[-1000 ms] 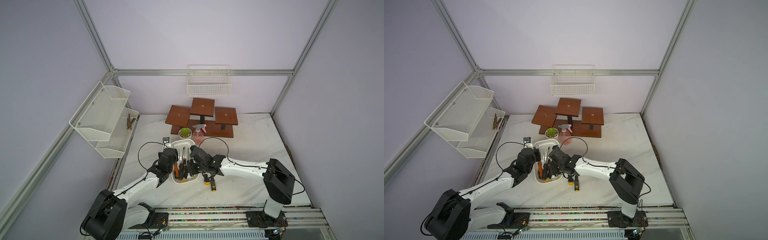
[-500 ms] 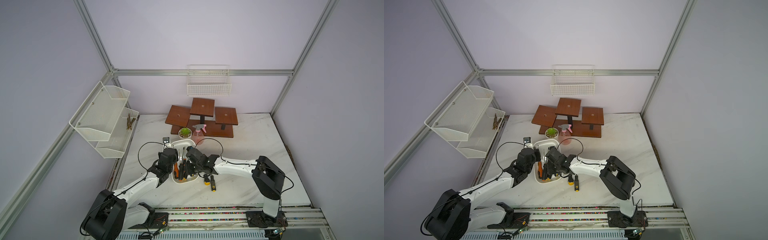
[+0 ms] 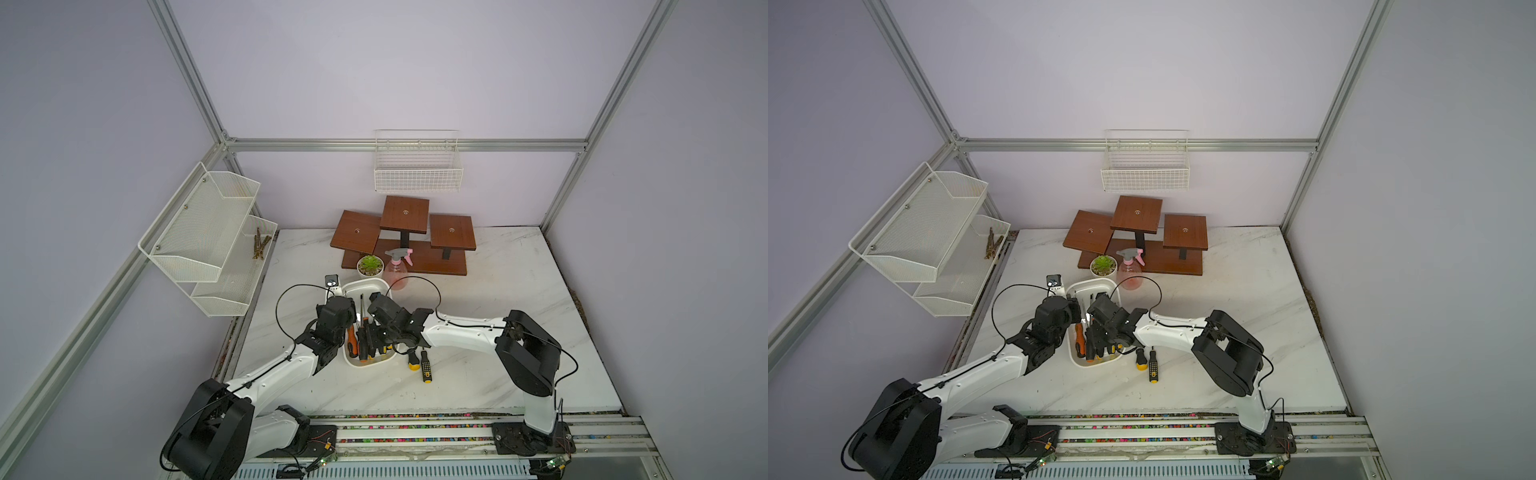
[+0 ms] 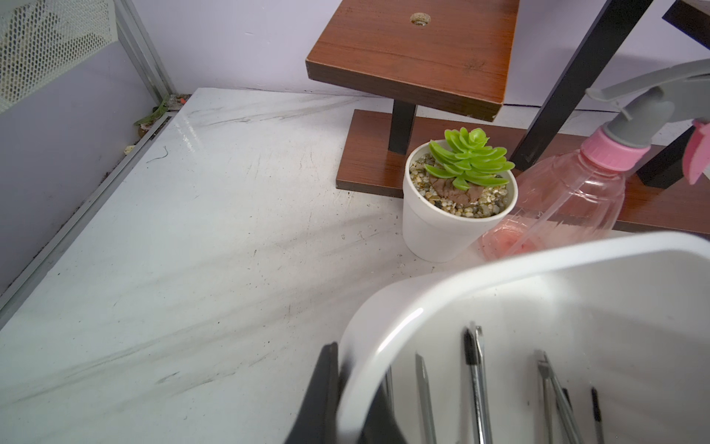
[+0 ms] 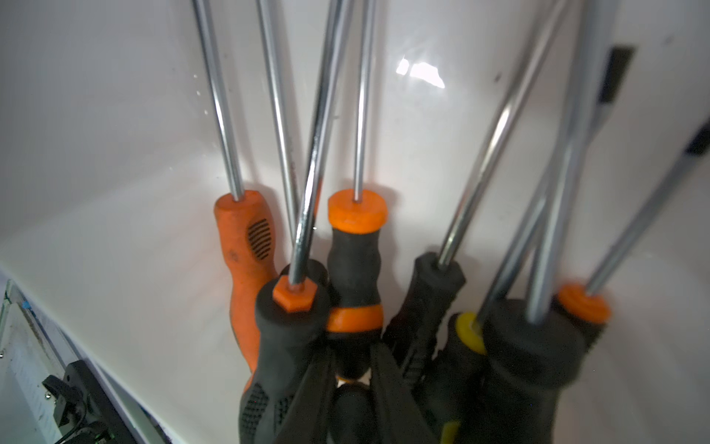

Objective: Take out the screwdriver from the storage box
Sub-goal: Pick up the screwdriver from the storage box.

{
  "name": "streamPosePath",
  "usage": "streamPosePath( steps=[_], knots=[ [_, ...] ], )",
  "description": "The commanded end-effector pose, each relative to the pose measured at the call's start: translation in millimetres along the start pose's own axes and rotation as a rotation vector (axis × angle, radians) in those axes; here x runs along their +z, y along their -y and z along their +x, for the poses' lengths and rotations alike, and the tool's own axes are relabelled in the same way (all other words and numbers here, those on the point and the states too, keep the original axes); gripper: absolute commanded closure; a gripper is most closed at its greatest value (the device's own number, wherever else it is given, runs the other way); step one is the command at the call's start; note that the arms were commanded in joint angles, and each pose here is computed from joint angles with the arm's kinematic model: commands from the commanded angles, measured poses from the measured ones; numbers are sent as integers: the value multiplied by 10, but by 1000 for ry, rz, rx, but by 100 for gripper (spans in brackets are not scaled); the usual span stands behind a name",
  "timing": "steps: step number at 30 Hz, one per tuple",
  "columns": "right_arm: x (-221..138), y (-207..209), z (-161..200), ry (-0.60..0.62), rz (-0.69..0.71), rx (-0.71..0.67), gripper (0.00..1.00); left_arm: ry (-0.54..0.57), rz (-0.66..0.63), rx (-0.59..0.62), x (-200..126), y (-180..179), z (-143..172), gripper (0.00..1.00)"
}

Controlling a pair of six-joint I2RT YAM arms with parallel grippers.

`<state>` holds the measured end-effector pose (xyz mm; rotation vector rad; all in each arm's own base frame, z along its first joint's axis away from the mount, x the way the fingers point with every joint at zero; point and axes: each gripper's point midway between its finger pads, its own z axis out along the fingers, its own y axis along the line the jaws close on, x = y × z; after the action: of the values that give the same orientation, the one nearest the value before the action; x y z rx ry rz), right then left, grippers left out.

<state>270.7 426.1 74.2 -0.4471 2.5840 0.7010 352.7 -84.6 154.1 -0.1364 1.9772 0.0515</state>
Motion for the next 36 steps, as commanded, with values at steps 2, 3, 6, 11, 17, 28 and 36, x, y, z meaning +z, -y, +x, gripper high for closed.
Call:
streamPosePath(
  steps=[2, 3, 6, 11, 17, 28, 36],
  knots=[
    [-6, 36, -24, 13, 27, -13, 89, 73, 9, -53, -27, 53, -266, 100],
    [-22, 25, -38, 17, 24, -17, 91, 72, 9, -52, -25, 54, -263, 100],
    [-89, -30, -88, 24, 16, -38, 97, 72, 8, -53, -25, 54, -267, 100],
    [-308, -151, -224, 44, 3, -83, 100, 69, 8, -48, -18, 58, -259, 100],
    [-575, -236, -303, 58, -12, -115, 100, 70, 10, -47, -15, 64, -268, 100],
    [-1126, -224, -202, 20, -16, -164, 100, 69, 14, -44, -12, 72, -262, 100],
    [-1407, 261, 182, -102, 144, -186, 100, 73, 16, -45, -21, 69, -270, 100]
  ],
)
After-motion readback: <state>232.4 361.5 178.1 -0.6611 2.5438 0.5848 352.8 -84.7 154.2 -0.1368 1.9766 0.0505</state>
